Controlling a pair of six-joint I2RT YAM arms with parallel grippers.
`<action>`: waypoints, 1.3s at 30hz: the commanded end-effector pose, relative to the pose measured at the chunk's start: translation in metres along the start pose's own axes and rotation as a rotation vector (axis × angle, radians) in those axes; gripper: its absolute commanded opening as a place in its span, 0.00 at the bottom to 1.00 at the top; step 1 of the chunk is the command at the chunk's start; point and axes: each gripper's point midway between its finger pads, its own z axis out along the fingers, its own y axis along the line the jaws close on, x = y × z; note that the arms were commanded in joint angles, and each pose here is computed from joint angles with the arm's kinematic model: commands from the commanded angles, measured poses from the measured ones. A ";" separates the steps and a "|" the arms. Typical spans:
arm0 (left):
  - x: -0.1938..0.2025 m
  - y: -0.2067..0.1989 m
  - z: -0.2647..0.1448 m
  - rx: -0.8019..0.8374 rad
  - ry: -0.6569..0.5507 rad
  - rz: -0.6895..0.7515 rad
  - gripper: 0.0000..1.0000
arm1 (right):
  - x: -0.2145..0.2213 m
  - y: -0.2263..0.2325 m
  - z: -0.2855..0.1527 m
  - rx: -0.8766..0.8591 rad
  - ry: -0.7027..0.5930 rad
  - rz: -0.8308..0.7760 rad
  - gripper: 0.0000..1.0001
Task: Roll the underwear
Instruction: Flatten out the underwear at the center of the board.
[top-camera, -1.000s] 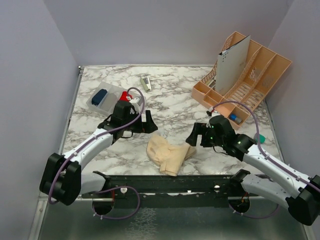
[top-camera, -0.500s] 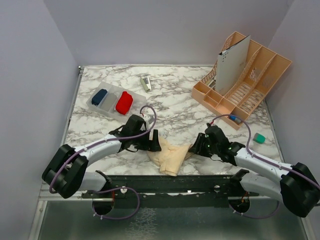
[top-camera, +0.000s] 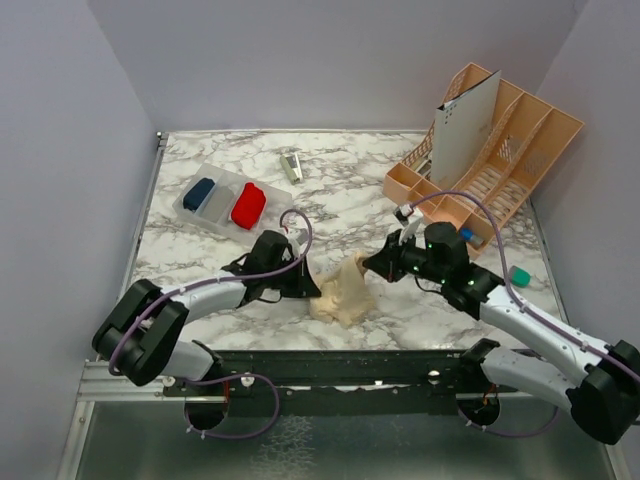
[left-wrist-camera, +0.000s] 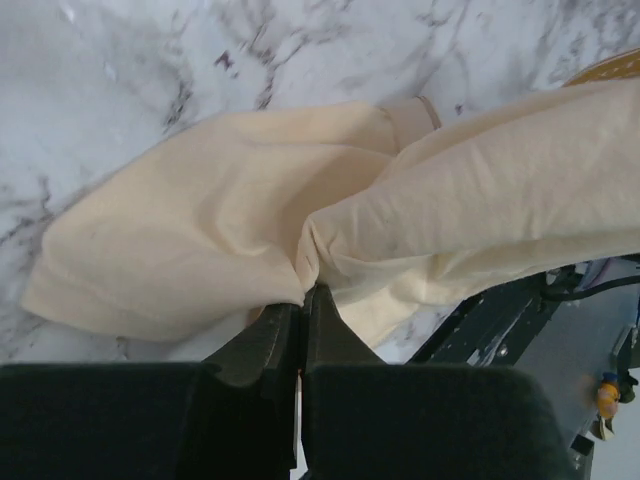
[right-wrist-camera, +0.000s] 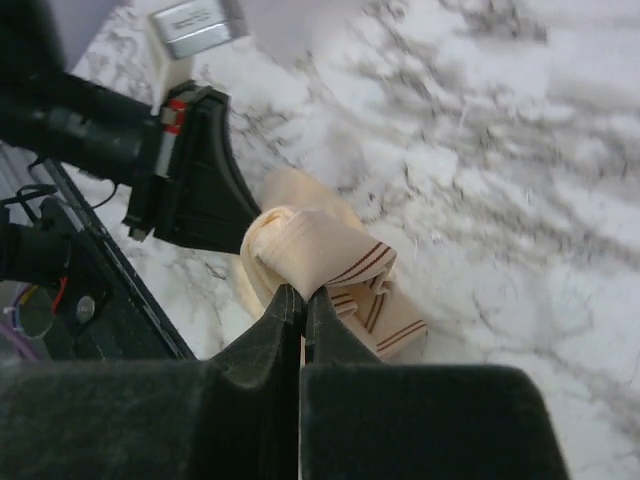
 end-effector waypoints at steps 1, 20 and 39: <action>-0.069 -0.051 -0.030 0.109 -0.177 0.125 0.00 | -0.057 0.038 -0.024 -0.157 -0.177 -0.338 0.01; 0.040 -0.045 -0.056 0.029 -0.006 -0.069 0.00 | -0.018 -0.068 -0.027 0.366 -0.209 -0.044 0.74; 0.008 0.004 -0.061 -0.209 -0.259 -0.119 0.99 | 0.086 -0.062 0.009 0.405 0.298 0.401 0.82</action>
